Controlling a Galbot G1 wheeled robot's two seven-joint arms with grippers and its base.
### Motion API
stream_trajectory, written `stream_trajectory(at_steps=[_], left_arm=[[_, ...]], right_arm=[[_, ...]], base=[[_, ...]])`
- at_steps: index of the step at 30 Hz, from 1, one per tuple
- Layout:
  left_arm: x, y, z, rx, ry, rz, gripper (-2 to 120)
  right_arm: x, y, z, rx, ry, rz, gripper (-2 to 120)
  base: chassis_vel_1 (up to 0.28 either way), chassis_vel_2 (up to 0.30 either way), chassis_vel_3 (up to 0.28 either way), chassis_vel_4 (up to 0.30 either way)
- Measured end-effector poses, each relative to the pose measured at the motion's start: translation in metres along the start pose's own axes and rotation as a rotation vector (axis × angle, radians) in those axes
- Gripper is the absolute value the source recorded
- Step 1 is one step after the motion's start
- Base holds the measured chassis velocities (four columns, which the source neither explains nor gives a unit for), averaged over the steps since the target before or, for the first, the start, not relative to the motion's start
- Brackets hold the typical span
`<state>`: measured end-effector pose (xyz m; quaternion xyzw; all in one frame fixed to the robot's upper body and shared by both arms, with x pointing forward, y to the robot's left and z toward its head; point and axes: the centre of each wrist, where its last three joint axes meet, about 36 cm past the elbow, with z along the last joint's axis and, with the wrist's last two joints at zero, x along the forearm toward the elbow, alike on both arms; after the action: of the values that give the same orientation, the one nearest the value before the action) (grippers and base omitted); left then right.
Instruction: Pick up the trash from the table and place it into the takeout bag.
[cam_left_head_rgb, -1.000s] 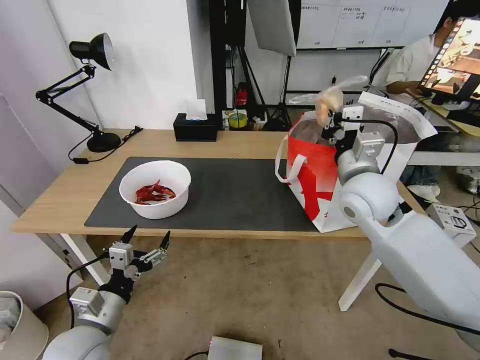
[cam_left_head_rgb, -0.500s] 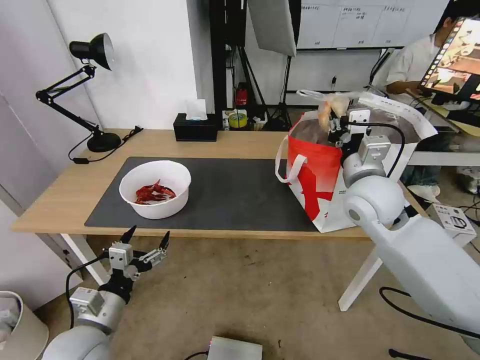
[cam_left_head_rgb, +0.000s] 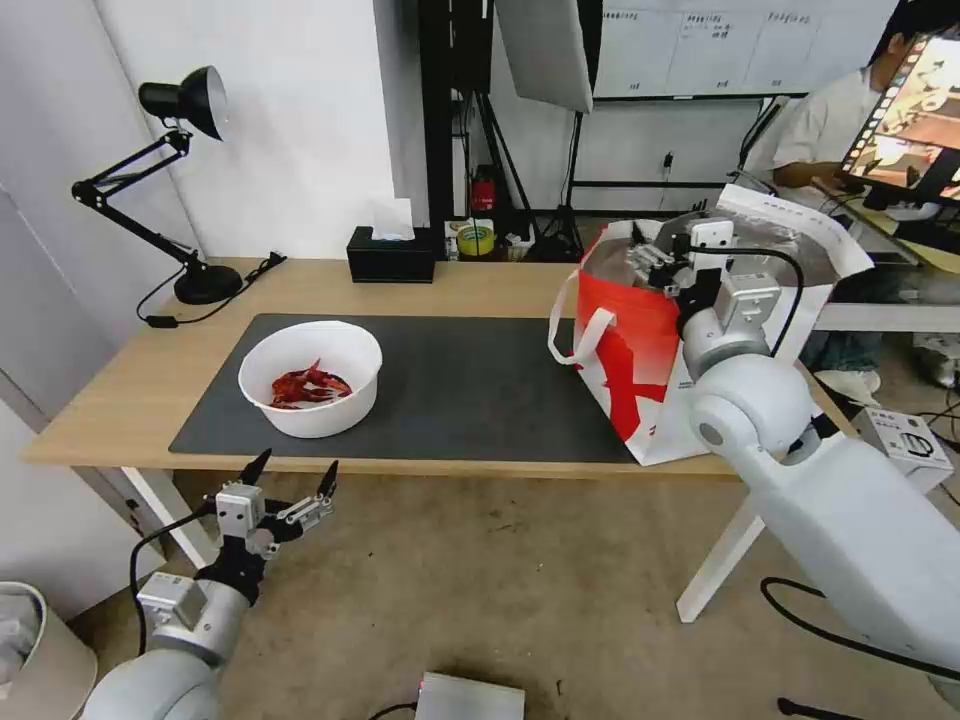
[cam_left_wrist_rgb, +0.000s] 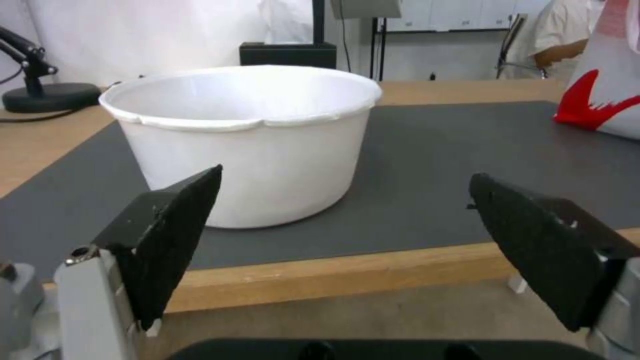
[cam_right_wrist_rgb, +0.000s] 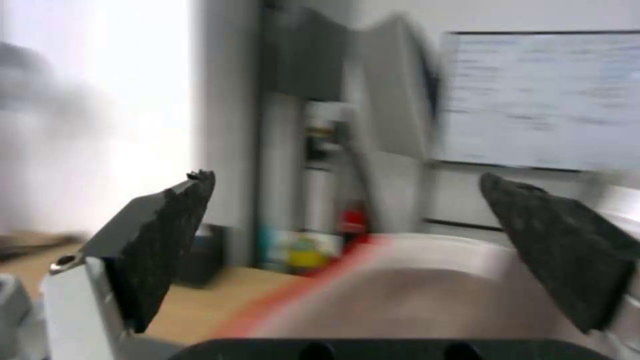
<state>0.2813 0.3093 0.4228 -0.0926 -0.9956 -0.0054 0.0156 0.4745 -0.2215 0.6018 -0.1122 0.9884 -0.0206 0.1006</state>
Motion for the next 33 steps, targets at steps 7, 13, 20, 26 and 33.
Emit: stream_trajectory(at_steps=[7,13,20,26,33], left_arm=[[0.000,0.001,-0.003,-0.001,-0.011,-0.003,100],[0.000,0.000,-0.004,0.000,-0.016,-0.003,100],[0.001,-0.001,-0.004,0.006,-0.030,-0.009,100],[0.002,-0.003,-0.006,0.012,-0.037,-0.009,100],[0.004,-0.004,-0.005,0.013,-0.035,-0.013,100]], right_arm=[[0.022,0.025,0.011,-0.059,0.035,-0.360,100],[0.050,0.034,0.032,-0.049,0.161,-0.464,100],[0.091,0.046,0.060,-0.018,0.257,-0.394,100],[0.126,0.054,0.084,-0.004,0.264,-0.329,100],[0.172,0.063,0.119,-0.029,0.270,-0.247,100]], base=[[0.000,0.000,0.000,0.000],[0.000,0.000,0.000,0.000],[0.000,0.000,0.000,0.000],[0.000,0.000,0.000,0.000],[0.000,0.000,0.000,0.000]])
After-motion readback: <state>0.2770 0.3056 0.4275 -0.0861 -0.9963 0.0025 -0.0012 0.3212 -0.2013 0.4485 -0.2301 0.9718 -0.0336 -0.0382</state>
